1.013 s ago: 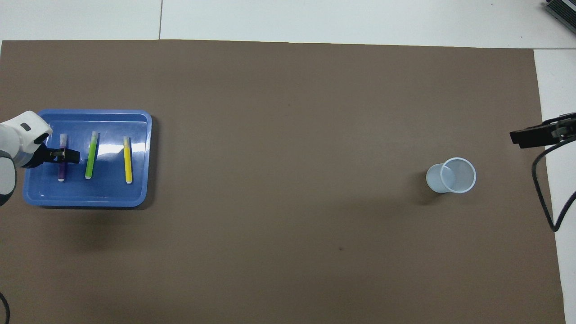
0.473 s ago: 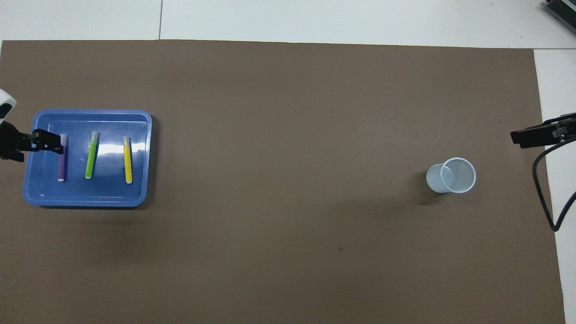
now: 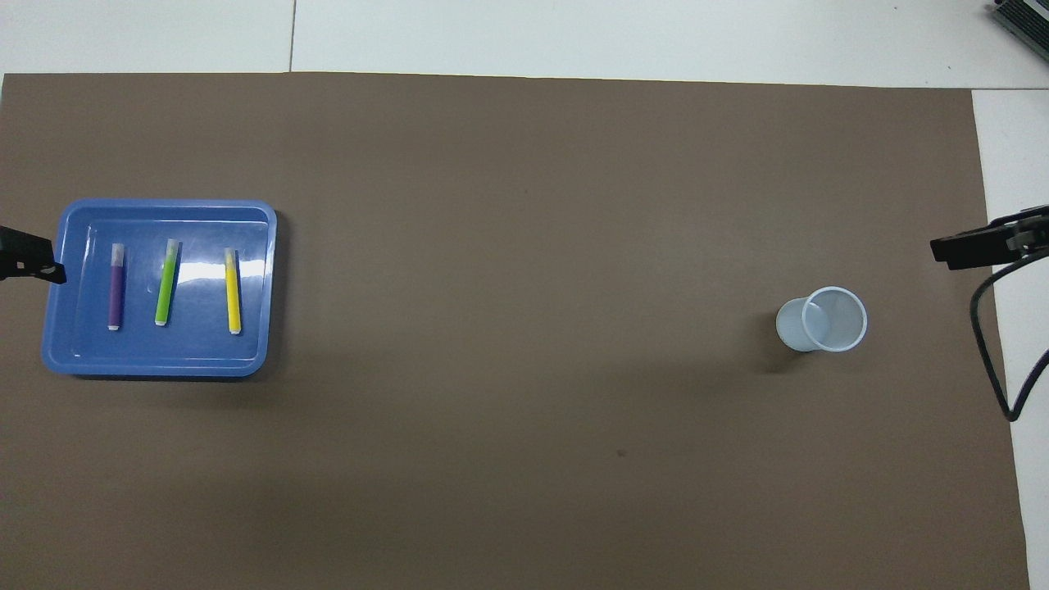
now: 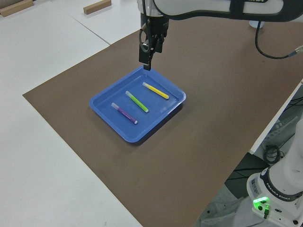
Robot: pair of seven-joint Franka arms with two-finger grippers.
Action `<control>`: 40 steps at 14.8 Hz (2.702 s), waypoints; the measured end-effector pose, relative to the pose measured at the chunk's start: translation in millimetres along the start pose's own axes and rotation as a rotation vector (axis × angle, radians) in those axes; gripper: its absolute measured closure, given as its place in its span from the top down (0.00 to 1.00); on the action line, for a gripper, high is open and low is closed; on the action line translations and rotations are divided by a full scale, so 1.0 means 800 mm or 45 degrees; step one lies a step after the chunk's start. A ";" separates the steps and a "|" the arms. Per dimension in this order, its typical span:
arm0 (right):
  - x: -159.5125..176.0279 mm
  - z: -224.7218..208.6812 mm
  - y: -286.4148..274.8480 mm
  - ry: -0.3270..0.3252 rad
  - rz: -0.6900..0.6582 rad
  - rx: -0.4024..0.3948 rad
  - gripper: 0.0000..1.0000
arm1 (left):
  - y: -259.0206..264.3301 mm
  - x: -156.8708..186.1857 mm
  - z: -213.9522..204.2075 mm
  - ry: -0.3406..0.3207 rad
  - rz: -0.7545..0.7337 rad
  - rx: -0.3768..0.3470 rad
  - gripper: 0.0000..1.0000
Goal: Right arm passes pens to left for tray arrangement
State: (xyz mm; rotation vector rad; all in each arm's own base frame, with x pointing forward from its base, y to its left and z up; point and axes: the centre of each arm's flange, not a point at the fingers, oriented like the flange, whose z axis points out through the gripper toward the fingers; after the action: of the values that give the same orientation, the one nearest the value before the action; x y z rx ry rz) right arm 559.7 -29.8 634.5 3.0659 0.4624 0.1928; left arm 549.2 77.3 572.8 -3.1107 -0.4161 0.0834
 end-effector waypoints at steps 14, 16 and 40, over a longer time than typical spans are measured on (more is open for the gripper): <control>-0.001 0.000 0.003 0.001 0.006 -0.001 1.00 | 0.071 -0.080 -0.060 -0.083 0.119 0.064 1.00; -0.001 0.000 0.004 0.001 0.007 -0.001 1.00 | 0.061 -0.079 -0.064 -0.079 0.117 0.036 1.00; -0.003 -0.001 0.009 0.002 0.017 -0.003 1.00 | 0.091 -0.044 -0.063 -0.037 0.206 0.014 1.00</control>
State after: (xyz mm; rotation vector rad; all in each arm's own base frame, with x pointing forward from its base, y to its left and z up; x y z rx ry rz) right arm 559.3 -37.5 635.6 3.0674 0.4411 0.1958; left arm 537.4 -1.8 624.1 -3.1297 -0.1625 0.1310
